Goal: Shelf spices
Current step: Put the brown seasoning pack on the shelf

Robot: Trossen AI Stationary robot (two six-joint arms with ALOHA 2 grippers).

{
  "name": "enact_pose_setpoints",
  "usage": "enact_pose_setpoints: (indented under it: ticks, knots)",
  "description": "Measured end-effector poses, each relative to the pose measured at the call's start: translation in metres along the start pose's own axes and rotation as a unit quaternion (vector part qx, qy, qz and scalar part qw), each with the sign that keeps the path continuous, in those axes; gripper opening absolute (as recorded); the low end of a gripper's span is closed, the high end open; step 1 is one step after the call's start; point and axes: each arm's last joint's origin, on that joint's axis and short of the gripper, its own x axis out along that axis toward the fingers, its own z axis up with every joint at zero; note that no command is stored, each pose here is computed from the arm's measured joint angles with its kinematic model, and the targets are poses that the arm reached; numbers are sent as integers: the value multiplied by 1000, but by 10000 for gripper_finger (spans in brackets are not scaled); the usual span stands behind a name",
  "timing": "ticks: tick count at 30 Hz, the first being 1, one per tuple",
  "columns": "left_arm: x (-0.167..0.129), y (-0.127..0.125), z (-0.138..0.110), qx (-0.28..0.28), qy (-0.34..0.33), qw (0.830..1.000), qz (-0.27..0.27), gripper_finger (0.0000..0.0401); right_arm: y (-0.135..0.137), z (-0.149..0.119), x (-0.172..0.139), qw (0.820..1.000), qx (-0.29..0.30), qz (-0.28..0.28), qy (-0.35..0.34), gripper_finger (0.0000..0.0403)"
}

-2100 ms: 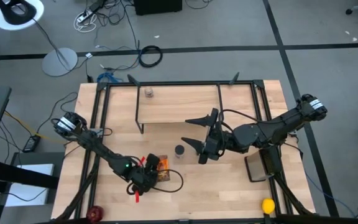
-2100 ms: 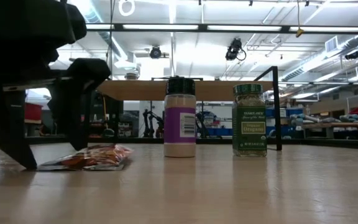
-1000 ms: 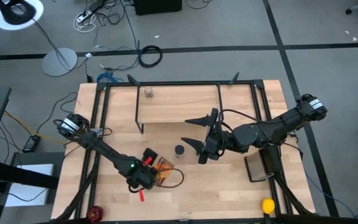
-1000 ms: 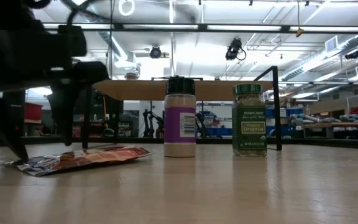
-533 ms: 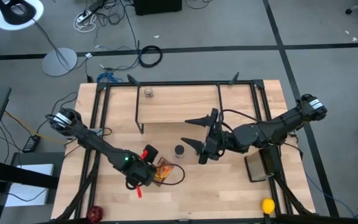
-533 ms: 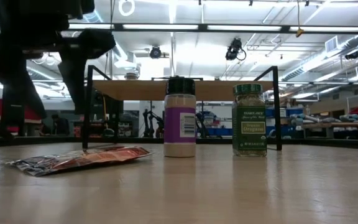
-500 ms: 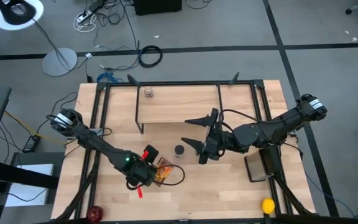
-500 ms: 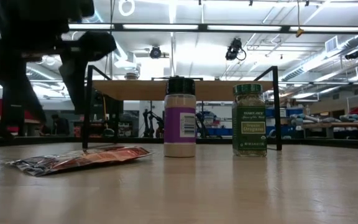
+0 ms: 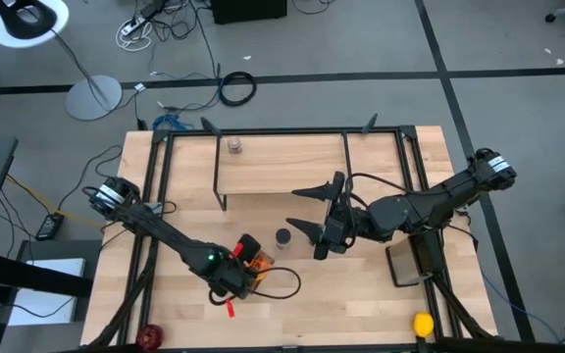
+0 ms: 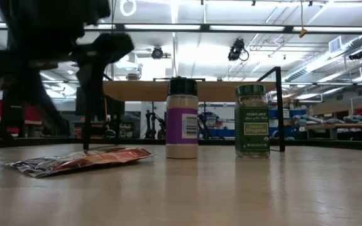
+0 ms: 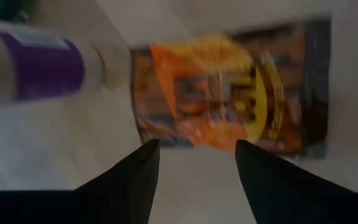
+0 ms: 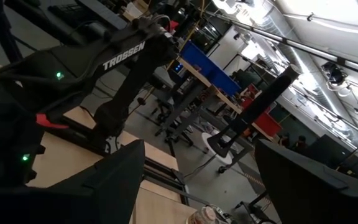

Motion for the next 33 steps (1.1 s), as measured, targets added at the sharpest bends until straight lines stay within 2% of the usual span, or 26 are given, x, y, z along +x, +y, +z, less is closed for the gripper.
enact_pose_setpoints:
  ticks: [5, 10, 13, 24, 33]
  knots:
    - [-4, 1, 5, 2, -17, 999, -30, 215, 0, 0, 0, 1000, 0, 0, 0, 304]
    - [-4, -2, 6, -33, -30, 995, -85, 215, 0, 0, 0, 1000, 0, 0, 0, 304]
    - [-4, -4, 6, -54, -30, 994, -95, 215, 0, 0, 0, 1000, 0, 0, 0, 304]
    - [2, -23, 14, -100, -33, 990, -92, 215, 0, 0, 0, 1000, 0, 0, 0, 304]
    - [14, -50, 17, -98, -1, 994, -43, 215, 0, 0, 0, 1000, 1, -1, -1, 304]
